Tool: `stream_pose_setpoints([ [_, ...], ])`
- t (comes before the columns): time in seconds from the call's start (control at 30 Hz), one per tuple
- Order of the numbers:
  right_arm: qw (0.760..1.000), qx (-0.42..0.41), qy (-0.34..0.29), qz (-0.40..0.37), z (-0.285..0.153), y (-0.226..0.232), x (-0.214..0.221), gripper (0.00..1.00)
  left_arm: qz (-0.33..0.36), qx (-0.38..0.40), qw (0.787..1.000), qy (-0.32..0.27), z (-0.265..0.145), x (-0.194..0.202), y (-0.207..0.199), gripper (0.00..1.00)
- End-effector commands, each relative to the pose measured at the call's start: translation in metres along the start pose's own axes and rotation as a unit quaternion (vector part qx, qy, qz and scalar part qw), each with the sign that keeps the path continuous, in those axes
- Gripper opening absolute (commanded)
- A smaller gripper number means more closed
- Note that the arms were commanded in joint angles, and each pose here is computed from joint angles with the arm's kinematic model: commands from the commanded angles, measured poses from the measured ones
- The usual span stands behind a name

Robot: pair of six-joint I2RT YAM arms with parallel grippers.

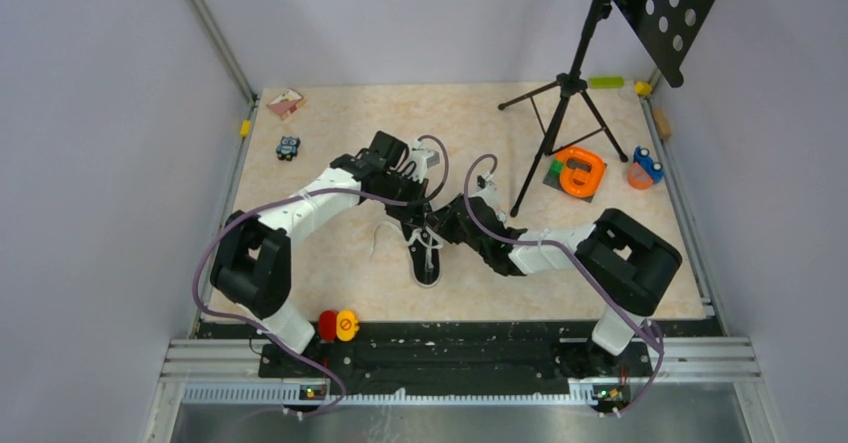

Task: Tie the shoes
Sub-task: Cross the shoelace with the shoelace.

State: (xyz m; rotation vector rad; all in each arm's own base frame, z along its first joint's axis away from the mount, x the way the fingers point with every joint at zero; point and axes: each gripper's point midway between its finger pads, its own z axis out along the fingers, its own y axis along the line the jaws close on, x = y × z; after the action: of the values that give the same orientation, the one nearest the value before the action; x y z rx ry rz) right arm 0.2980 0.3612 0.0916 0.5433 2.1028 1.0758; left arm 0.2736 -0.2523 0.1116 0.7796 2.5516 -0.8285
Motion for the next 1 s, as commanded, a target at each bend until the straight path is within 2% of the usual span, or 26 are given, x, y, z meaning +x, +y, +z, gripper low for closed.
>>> stream_pose_setpoints([
  [0.0, 0.996, -0.057, -0.009, 0.067, 0.002, 0.022, -0.006, 0.00, 0.004, 0.016, 1.000, -0.023, -0.003, -0.008, -0.007, 0.00],
  [0.17, 0.991, -0.086, 0.005, 0.099, -0.001, 0.025, 0.000, 0.01, -0.004, 0.009, 1.000, -0.018, 0.002, -0.003, 0.000, 0.00],
  [0.23, 0.991, -0.085, 0.015, 0.100, -0.001, 0.025, 0.004, 0.11, -0.009, 0.005, 1.000, -0.017, 0.004, -0.001, 0.003, 0.00],
  [0.3, 0.991, -0.082, 0.021, 0.100, -0.003, 0.023, 0.006, 0.16, -0.015, 0.002, 1.000, -0.016, 0.006, 0.001, 0.006, 0.00],
  [0.57, 0.995, -0.045, 0.024, 0.091, -0.013, 0.003, 0.008, 0.27, -0.032, 0.004, 0.999, -0.028, 0.011, -0.002, 0.012, 0.00],
  [0.97, 0.998, -0.032, 0.014, 0.060, -0.030, -0.002, 0.000, 0.30, -0.041, 0.025, 0.999, -0.024, 0.016, 0.001, 0.009, 0.00],
])
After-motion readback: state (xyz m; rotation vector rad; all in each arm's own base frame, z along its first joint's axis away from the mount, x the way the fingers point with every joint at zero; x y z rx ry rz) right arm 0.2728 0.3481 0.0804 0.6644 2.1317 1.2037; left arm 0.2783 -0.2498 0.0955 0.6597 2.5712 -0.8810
